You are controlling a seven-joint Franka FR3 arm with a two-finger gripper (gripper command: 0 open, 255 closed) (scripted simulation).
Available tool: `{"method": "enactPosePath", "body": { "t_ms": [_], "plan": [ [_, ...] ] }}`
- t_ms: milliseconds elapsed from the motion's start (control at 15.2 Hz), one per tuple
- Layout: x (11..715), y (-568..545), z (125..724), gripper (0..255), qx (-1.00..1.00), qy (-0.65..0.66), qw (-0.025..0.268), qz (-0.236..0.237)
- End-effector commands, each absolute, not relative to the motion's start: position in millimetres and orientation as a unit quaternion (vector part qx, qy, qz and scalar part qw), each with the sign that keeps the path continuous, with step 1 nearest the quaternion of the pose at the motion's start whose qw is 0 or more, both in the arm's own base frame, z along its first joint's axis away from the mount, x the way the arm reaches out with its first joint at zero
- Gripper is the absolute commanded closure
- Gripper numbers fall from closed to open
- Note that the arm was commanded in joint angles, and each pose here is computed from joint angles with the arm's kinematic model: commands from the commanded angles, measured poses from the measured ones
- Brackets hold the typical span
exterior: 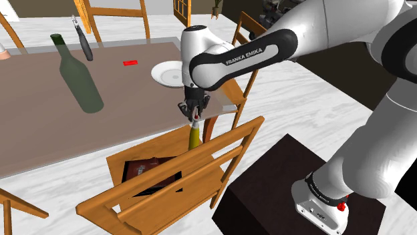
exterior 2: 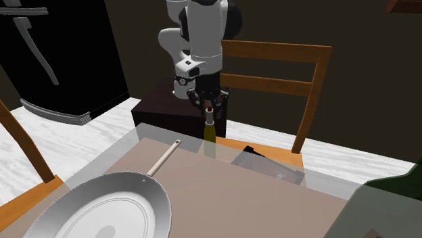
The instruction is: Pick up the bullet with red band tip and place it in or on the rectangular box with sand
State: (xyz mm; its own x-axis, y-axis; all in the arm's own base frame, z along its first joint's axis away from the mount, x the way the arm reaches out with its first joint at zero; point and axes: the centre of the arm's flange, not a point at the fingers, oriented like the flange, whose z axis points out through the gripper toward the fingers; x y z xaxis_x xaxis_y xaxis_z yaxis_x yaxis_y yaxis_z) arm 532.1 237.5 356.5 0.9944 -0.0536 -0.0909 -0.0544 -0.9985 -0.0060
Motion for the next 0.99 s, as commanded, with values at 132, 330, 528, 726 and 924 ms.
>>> {"method": "enactPosePath", "body": {
  "t_ms": [132,330,528,726,924],
  "plan": [
    [532,237,377,255,-0.999,0.027,0.004,0.045],
    [532,237,393,255,-0.999,0.027,0.004,0.045],
    [532,237,409,255,-0.999,0.027,0.004,0.045],
    [532,237,425,255,-0.999,0.027,0.004,0.045],
    [533,249,440,255,-0.999,0.027,0.004,0.045]
  ]
}}
